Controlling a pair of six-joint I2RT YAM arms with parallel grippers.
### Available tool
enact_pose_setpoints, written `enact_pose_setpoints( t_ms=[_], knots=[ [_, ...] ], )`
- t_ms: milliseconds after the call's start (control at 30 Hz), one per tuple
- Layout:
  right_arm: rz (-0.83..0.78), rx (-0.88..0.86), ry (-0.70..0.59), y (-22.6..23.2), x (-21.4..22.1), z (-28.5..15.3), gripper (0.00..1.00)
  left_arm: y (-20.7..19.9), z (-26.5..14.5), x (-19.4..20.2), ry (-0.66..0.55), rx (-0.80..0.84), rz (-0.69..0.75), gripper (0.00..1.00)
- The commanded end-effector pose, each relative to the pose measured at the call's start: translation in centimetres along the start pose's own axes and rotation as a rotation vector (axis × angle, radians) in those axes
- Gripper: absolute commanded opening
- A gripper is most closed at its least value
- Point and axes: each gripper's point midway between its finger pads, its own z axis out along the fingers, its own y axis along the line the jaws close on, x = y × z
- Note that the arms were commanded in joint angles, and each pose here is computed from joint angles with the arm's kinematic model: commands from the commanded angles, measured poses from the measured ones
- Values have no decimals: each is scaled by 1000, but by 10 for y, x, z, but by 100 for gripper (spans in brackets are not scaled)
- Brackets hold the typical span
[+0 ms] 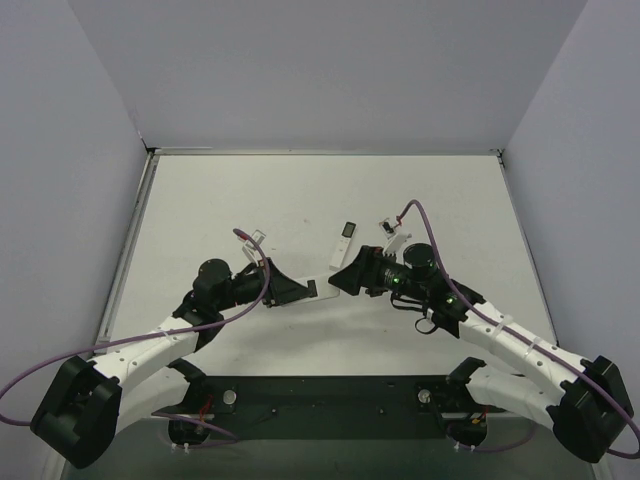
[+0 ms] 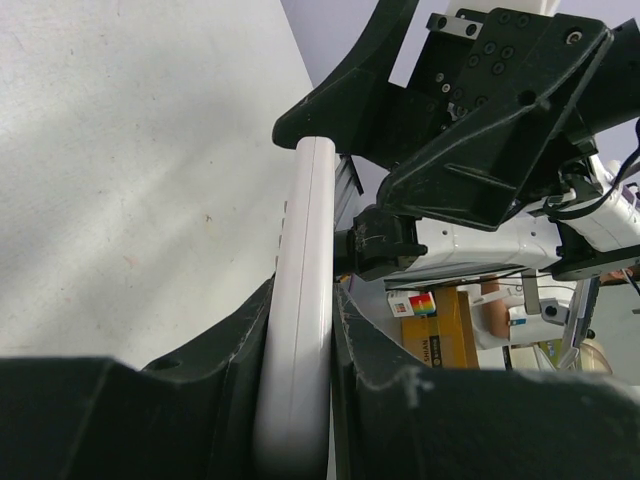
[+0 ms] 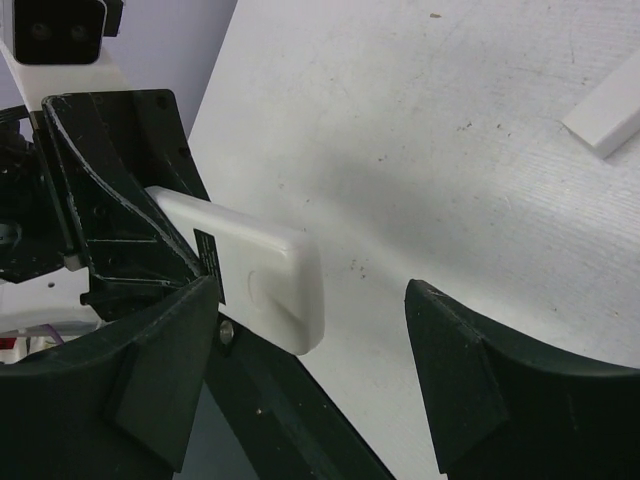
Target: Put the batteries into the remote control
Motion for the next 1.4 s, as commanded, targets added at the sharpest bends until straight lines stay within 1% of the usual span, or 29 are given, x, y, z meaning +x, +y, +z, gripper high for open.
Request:
enact_pose_setpoints(
  t_ms=[0,400,500,600,633,700,900,1100,1167,1233,1300,1367],
  knots=[
    [35,-106,-38,22,-8,9,69,-25,1,-10,-20,87,26,0],
    [51,-116,3,19,7,13,53,-26,2,-11,-34,108,-39,0],
    [46,-107,10,16,10,13,46,-30,1,-12,-37,130,-62,0],
    [41,-79,20,8,15,13,38,-35,0,-12,-44,155,-73,0],
    [42,-71,23,5,17,13,32,-35,0,-12,-46,160,-71,0],
    [45,-54,13,0,17,11,27,-36,-1,-12,-48,164,-84,0],
    [73,17,-23,-23,15,4,19,-44,-6,-15,-67,196,-97,0],
    [103,41,-46,-35,13,-2,14,-51,-9,-17,-78,229,-99,0],
    [99,19,-47,-30,11,-3,13,-46,-7,-16,-74,215,-109,0],
    [99,-6,-45,-25,10,-3,11,-39,-5,-15,-67,192,-116,0],
    [96,-17,-55,-21,7,-4,7,-27,-2,-12,-59,155,-105,0],
    [93,4,-63,-25,5,-6,4,-7,1,-8,-54,79,-121,0]
  ],
)
